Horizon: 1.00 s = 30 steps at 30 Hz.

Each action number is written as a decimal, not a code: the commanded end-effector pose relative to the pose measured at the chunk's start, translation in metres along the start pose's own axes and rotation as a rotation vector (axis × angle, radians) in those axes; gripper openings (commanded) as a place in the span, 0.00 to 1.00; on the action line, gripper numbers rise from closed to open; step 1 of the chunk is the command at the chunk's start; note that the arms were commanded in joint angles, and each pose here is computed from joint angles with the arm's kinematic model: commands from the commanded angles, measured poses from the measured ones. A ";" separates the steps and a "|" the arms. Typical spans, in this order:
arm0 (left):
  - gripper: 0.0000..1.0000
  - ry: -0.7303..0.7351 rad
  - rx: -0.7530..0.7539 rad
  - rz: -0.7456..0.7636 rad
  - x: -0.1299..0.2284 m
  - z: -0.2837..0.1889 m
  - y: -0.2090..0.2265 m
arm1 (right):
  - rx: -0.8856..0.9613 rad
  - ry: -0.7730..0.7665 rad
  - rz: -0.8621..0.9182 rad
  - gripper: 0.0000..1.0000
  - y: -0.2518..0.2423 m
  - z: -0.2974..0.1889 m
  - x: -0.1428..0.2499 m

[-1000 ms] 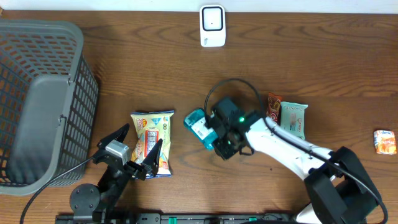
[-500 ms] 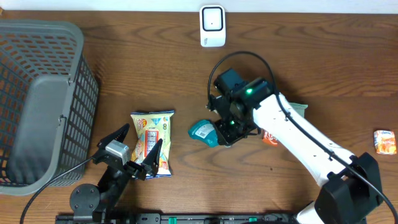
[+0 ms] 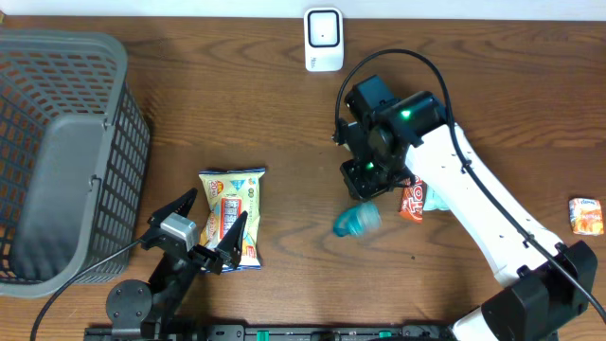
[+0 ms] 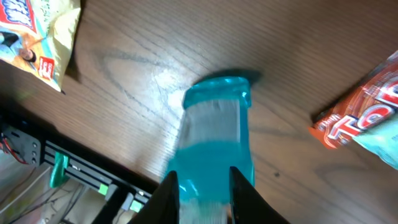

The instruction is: Scan the item barcode

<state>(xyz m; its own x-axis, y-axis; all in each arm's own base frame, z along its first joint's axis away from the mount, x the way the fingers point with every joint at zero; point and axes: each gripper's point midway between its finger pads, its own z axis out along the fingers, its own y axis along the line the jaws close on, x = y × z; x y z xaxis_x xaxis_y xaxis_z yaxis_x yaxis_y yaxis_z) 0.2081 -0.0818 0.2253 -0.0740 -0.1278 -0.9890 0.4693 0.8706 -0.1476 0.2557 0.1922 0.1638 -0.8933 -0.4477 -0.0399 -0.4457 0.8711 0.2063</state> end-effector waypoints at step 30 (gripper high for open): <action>0.98 -0.006 0.015 -0.001 -0.002 -0.001 -0.003 | 0.402 0.335 0.689 0.92 -0.040 0.118 0.143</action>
<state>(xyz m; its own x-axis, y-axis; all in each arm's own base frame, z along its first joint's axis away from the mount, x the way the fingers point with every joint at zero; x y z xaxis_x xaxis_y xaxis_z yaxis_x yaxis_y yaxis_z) 0.2082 -0.0818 0.2251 -0.0750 -0.1281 -0.9889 0.4692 0.8705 -0.1484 0.1494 0.1261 0.0477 -0.9484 0.0971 0.3017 0.0311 0.9758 -0.2165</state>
